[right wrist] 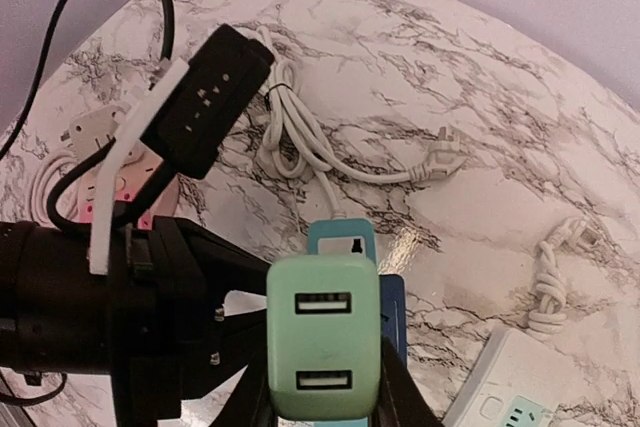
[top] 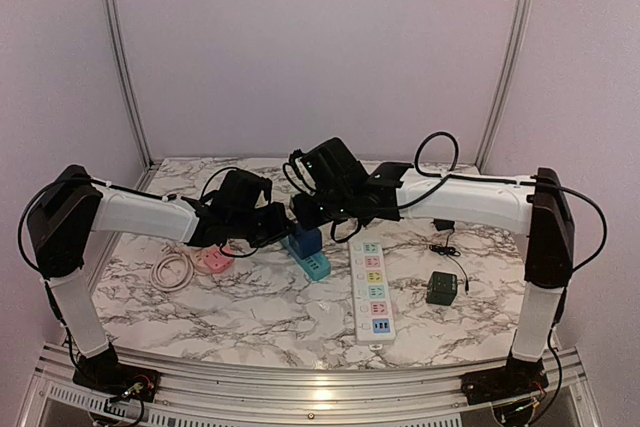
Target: Pull the plug off the socket
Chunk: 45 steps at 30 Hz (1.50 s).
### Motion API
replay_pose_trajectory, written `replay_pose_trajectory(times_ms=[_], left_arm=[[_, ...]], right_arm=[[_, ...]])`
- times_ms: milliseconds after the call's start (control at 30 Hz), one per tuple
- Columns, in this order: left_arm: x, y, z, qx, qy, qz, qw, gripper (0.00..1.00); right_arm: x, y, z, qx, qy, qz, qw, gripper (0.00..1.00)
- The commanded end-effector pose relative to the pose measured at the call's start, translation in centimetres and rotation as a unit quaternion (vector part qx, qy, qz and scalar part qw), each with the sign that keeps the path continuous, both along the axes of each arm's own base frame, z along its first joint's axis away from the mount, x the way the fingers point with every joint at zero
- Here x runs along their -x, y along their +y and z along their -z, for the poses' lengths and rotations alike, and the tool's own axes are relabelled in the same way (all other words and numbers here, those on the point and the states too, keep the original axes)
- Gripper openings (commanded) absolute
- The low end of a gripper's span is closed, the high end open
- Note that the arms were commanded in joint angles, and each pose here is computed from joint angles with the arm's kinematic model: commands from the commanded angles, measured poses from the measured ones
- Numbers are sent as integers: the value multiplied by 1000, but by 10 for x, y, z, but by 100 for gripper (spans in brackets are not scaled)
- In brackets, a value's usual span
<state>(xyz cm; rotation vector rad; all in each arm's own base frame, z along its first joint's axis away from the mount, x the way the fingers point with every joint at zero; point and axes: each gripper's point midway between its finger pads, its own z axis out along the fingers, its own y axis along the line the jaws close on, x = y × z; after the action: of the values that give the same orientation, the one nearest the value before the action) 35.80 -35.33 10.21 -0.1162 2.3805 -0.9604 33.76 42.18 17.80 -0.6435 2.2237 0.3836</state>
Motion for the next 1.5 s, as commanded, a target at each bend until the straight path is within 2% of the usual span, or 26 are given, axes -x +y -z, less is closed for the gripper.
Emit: replay_pose_trajectory(times_ms=[0, 233, 467, 767, 1033, 1200, 1467], left_arm=[[34, 37, 82, -116, 101, -2, 988, 0], [32, 34, 71, -106, 90, 1, 990, 0], [22, 20, 30, -88, 48, 22, 995, 0], [16, 14, -44, -78, -16, 47, 996, 0], [26, 26, -66, -74, -32, 48, 996, 0], [33, 34, -70, -74, -36, 42, 996, 0], [33, 35, -68, -69, -36, 38, 996, 0]], right_arm=[[7, 17, -42, -43, -30, -10, 999, 10], [-18, -28, -42, -70, -7, 35, 997, 8], [-42, -75, -41, -110, 14, 72, 991, 8], [-92, -138, -28, -200, 61, 123, 970, 8], [-136, -185, 6, -256, 103, 176, 945, 8], [-137, -200, 34, -264, 130, 195, 936, 7], [-113, -211, 62, -259, 146, 202, 933, 8]])
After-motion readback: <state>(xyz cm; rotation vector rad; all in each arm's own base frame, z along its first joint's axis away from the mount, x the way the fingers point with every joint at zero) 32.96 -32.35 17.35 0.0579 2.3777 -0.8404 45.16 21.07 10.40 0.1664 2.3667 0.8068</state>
